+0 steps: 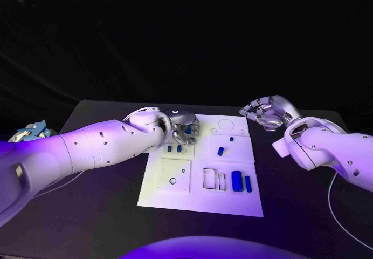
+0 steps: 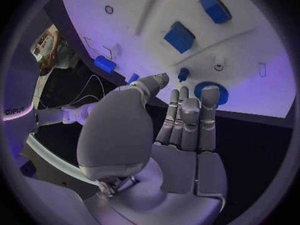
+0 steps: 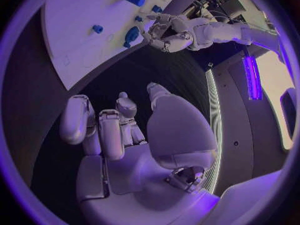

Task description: Assemble the parts on the task board

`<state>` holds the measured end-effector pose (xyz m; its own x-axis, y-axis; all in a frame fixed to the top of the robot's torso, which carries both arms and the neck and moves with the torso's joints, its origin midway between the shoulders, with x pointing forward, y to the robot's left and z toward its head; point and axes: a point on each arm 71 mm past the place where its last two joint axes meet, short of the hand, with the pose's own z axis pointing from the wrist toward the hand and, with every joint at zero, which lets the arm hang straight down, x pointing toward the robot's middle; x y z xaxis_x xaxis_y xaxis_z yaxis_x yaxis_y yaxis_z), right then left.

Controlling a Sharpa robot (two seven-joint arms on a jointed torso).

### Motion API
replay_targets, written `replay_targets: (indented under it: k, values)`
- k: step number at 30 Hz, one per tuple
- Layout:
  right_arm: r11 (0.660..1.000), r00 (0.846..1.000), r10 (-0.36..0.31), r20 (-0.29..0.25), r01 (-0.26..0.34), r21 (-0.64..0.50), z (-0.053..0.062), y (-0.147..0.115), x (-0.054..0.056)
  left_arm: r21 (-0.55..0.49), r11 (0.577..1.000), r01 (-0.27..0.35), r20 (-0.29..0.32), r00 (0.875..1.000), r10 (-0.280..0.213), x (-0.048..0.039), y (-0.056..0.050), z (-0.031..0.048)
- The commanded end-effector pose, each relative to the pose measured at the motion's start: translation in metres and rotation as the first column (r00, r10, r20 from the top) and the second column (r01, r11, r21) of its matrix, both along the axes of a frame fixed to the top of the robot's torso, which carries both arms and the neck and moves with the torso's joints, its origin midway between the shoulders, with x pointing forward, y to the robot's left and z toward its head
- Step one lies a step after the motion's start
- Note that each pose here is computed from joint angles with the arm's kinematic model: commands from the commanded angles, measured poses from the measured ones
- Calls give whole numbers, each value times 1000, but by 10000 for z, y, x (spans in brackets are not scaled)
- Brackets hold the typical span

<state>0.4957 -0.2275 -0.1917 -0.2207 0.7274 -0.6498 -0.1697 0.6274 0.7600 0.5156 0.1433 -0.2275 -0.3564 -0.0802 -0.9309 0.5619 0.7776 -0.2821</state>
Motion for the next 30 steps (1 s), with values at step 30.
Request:
replay_targets:
  k: [30]
  values:
    - [1000,1000,17,-2,-17,0,-4,26,-8,92,996,-19,-51,998,23,33,-48,-102]
